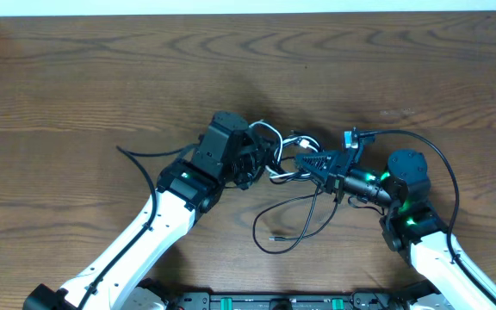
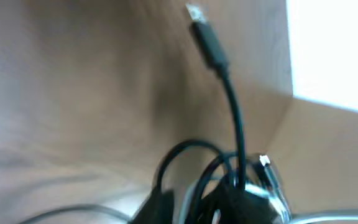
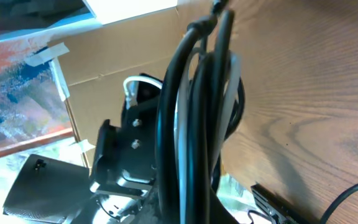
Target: Untangle cables
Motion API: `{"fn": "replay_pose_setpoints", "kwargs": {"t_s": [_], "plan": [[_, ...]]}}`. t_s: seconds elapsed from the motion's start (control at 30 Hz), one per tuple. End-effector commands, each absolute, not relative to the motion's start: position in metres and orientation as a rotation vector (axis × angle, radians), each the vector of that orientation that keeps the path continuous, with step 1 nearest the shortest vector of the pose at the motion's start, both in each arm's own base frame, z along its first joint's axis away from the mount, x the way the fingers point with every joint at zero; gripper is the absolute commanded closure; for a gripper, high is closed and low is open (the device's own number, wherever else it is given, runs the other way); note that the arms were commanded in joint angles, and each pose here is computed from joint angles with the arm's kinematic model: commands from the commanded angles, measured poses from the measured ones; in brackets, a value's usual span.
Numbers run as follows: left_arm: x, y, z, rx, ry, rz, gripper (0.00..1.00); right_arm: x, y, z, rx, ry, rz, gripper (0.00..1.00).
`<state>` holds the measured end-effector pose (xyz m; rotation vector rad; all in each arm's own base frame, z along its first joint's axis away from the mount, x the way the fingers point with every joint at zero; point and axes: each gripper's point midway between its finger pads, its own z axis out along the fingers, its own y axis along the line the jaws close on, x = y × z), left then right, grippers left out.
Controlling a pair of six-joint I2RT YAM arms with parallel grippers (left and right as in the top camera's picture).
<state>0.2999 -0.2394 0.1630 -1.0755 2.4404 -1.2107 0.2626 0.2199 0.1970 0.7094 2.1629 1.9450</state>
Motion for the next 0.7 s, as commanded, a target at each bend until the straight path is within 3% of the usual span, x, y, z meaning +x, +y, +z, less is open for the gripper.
{"fn": "replay_pose_setpoints", "kwargs": {"t_s": [0.0, 0.23, 0.3, 0.47, 0.57, 0.67], "plan": [[0.308, -0.247, 0.18, -1.036, 2.387, -1.29, 0.9, 0.255, 0.223, 0.205, 0.646, 2.179, 1.995, 0.99], [0.323, -0.242, 0.191, -0.765, 2.332, -1.222, 0.92, 0.258, 0.221, 0.201, 0.49, 2.164, 1.897, 0.96], [0.327, -0.235, 0.19, -0.671, 2.333, -1.164, 0.93, 0.263, 0.218, 0.192, 0.398, 2.157, 1.779, 0.91], [0.334, -0.201, 0.173, -0.79, 2.362, -1.066, 0.93, 0.272, 0.197, 0.143, 0.058, 2.213, 1.284, 0.82], [0.338, -0.179, 0.164, -0.859, 2.373, -1.008, 0.92, 0.273, 0.175, 0.109, 0.1, 2.32, 1.06, 0.8], [0.342, -0.173, 0.167, -0.736, 2.385, -0.999, 0.93, 0.274, 0.165, 0.098, 0.107, 2.352, 0.961, 0.77]]}}
